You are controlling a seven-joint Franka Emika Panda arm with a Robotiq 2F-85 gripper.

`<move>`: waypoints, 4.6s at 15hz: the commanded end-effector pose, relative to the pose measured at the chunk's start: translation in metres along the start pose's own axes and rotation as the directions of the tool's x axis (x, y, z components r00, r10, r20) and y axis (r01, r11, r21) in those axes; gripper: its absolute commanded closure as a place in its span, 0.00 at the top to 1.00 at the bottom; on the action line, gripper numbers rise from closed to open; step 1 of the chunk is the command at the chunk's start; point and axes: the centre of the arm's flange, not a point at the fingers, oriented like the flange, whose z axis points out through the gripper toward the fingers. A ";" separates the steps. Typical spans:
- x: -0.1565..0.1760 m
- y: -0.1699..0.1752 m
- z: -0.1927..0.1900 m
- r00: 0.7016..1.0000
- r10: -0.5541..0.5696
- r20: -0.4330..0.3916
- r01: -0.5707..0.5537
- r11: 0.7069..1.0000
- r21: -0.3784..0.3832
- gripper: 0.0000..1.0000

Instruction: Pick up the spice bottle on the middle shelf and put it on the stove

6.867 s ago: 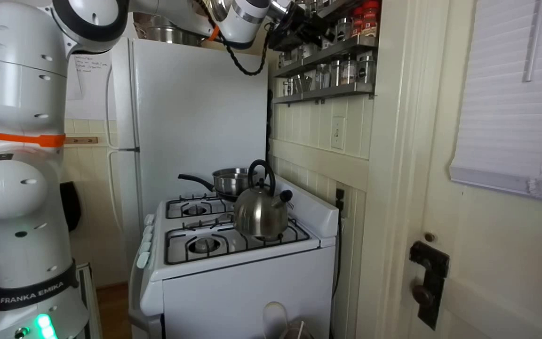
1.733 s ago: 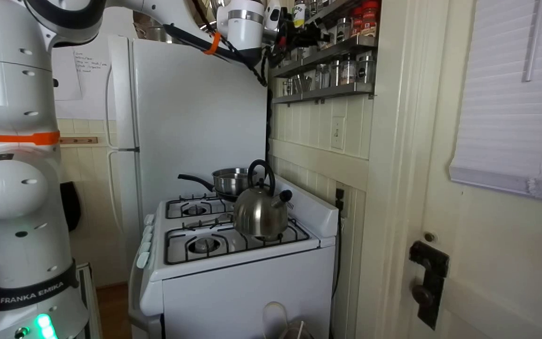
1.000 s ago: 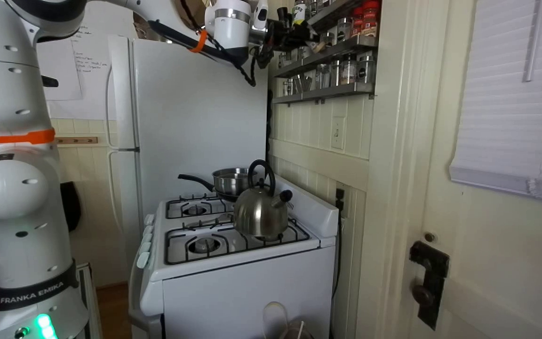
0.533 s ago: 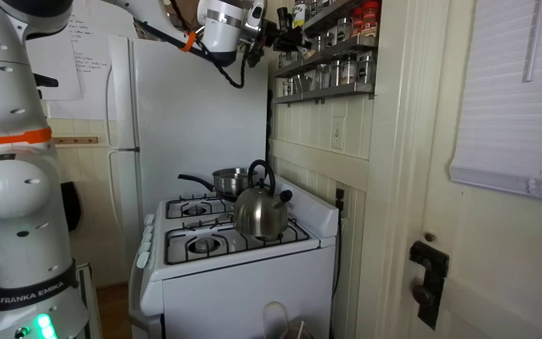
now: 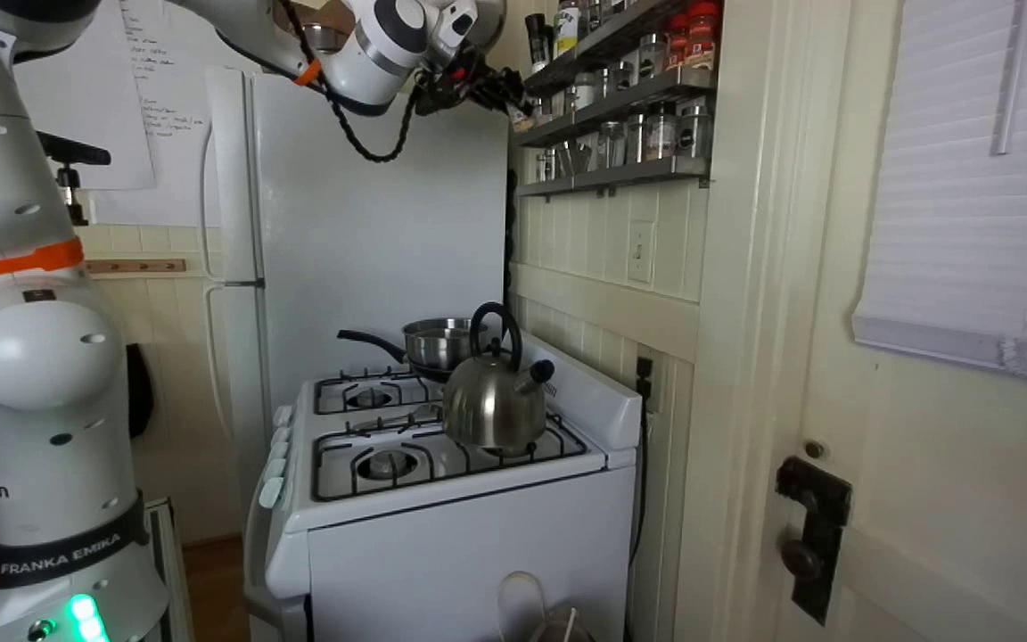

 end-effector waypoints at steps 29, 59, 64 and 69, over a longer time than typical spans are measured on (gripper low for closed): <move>-0.211 -0.050 -0.030 0.864 -0.165 0.476 -0.119 0.851 0.511 0.22; -0.404 -0.090 0.010 0.820 -0.170 0.547 -0.020 0.946 0.324 0.22; -0.416 -0.082 0.014 0.780 -0.186 0.597 -0.029 0.943 0.331 0.47; -0.429 -0.085 0.024 0.786 -0.199 0.585 -0.012 0.942 0.337 0.22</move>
